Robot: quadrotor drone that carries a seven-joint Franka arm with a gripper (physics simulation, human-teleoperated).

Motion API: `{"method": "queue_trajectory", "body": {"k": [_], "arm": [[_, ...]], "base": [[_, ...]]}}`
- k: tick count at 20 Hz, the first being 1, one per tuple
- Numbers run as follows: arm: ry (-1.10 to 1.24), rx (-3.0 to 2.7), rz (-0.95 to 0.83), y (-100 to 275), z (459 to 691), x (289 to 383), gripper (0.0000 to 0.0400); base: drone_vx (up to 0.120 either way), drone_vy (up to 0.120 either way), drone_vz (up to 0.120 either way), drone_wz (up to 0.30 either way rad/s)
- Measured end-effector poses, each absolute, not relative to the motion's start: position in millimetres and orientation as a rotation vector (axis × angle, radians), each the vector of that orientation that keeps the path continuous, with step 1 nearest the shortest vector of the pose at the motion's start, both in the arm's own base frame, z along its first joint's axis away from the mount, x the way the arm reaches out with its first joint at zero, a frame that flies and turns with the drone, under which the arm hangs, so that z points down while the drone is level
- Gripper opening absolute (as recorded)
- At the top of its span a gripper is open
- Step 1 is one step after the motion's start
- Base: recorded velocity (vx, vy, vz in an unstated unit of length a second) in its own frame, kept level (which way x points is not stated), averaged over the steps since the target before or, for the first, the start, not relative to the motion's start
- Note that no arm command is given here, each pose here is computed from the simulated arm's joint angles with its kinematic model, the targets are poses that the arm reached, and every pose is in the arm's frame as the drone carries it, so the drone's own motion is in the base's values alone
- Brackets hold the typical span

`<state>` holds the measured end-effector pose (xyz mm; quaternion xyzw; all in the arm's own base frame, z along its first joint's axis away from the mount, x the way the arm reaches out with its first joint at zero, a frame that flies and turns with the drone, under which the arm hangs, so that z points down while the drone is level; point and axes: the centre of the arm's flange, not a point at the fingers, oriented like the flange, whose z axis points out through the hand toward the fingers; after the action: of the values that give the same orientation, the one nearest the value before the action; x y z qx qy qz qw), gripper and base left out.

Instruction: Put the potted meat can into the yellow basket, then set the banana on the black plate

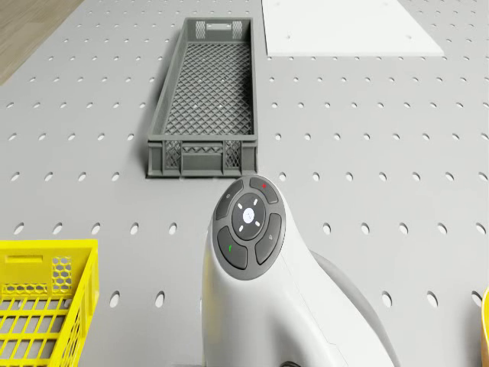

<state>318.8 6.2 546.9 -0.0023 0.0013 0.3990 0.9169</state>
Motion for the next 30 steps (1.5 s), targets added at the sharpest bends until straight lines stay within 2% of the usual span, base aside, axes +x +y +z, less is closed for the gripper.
{"method": "queue_trajectory", "body": {"k": [7,21,26,30], "arm": [[0.003,-0.005,0.821,6.2,546.9,318.8,0.0193],[0.003,-0.005,0.821,6.2,546.9,318.8,0.0193],[0.003,-0.005,0.821,6.2,546.9,318.8,0.0193],[0.003,-0.005,0.821,6.2,546.9,318.8,0.0193]], "base": [[-0.12,0.114,0.0,0.0],[-0.12,0.017,0.0,0.0],[-0.12,0.0,-0.104,0.0],[-0.12,0.0,0.0,0.0]]}}
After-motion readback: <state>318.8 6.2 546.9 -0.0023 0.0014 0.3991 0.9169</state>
